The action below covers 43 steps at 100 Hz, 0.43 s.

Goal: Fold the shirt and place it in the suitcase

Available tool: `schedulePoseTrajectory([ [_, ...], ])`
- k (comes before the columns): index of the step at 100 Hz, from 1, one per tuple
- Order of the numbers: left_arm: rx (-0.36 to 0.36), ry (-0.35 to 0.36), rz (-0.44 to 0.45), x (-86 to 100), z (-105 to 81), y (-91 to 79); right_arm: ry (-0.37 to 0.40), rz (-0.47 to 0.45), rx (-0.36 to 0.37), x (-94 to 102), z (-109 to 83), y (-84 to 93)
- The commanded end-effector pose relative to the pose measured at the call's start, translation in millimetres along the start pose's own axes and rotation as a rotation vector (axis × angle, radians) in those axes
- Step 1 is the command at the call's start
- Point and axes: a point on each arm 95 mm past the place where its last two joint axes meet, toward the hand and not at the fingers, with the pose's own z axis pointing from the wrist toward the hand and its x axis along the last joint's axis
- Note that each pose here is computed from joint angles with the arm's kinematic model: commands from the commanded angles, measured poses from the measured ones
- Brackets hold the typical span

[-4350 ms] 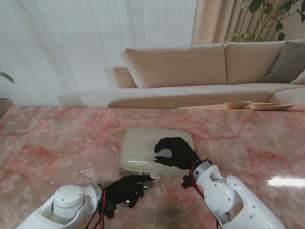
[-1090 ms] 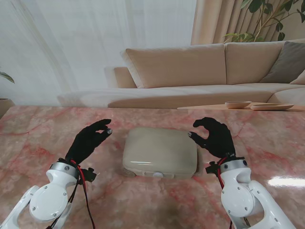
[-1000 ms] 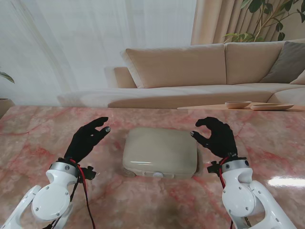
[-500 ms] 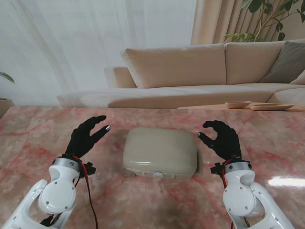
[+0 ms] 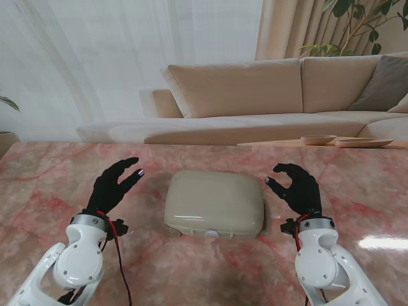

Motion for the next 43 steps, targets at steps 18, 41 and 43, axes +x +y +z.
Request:
schedulePoseTrajectory([
  [18, -0.017, -0.02, -0.006, -6.8, -5.5, 7.2, -0.016, 0.012, 0.022, -1.7, -5.1, -6.0],
  [41, -0.024, -0.018, -0.023, -5.9, -5.0, 6.8, -0.023, 0.015, 0.032, -0.9, -7.6, -8.6],
  [43, -0.024, -0.018, -0.026, -5.9, -5.0, 6.9, -0.024, 0.015, 0.033, -0.8, -7.9, -8.9],
])
